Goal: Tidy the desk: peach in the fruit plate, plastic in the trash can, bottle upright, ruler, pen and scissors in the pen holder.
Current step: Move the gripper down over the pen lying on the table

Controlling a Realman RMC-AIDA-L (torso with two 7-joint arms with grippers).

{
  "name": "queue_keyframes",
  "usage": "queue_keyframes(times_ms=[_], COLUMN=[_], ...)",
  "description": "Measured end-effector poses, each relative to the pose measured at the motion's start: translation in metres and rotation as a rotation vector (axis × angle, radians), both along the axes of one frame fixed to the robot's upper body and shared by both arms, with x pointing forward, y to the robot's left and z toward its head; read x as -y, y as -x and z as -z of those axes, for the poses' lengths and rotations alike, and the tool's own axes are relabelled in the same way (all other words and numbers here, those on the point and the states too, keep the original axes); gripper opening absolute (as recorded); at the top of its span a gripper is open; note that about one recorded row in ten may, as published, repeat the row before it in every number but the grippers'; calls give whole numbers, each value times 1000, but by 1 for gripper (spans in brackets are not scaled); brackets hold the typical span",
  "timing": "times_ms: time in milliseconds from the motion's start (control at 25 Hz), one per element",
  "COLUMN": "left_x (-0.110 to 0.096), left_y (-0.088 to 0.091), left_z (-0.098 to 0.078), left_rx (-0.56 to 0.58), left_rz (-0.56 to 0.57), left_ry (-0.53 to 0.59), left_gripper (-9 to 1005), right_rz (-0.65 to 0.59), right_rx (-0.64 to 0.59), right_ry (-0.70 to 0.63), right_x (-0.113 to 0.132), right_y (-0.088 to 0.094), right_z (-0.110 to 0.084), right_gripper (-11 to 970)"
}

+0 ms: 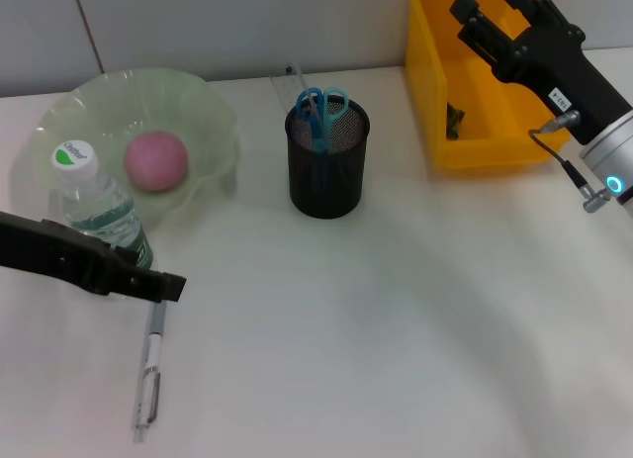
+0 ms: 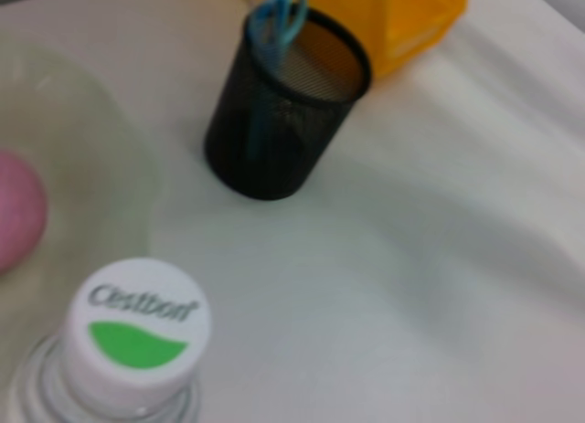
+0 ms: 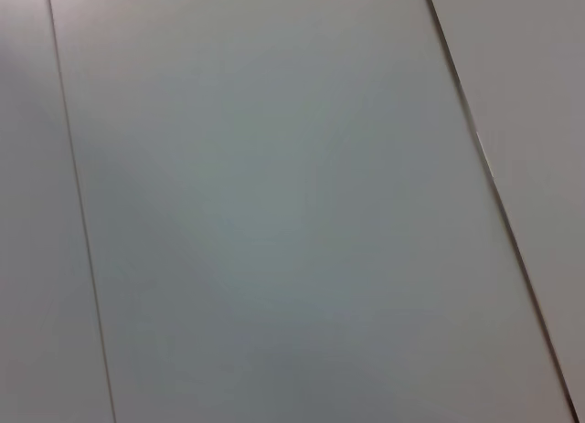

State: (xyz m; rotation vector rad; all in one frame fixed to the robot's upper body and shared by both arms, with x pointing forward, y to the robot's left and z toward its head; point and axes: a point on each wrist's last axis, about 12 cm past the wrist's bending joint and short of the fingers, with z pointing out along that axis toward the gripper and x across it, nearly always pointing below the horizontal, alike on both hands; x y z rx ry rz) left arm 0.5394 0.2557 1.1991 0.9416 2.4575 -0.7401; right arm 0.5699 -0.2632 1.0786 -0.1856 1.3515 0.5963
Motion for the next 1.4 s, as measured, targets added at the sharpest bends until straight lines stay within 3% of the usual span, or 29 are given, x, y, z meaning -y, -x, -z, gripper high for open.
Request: queue_keyframes(times_ms=[40,120,240,440,840,920,1400], left_x=[0,5,5,10,25,32,40], left_y=[0,-5,-6,-13,-22,-26,-29], left_z=[0,0,1,12,31,42,55], left_rx=[0,-71,-82,-194,-249,-274,-283], left_rz=[0,-104,-120,-232,-252,-256,-256], left_ry=[0,5,7,-56,-155,-176,-213], left_gripper=[798,798,798,799,799,799,799], right_rz=[-1,-1,-5,-17,-34,-35,-35], right_rx=[1,2,1,0,-1,1,3], right_ry=[1,3,10,23,42,44,43], right_x=[0,0,0,-1,-2,-2,-2], right_y=[0,-1,-1,0,0,0,0], right_z=[0,0,0,0,1,1,0], right_gripper=[826,826,826,826,826,826,826])
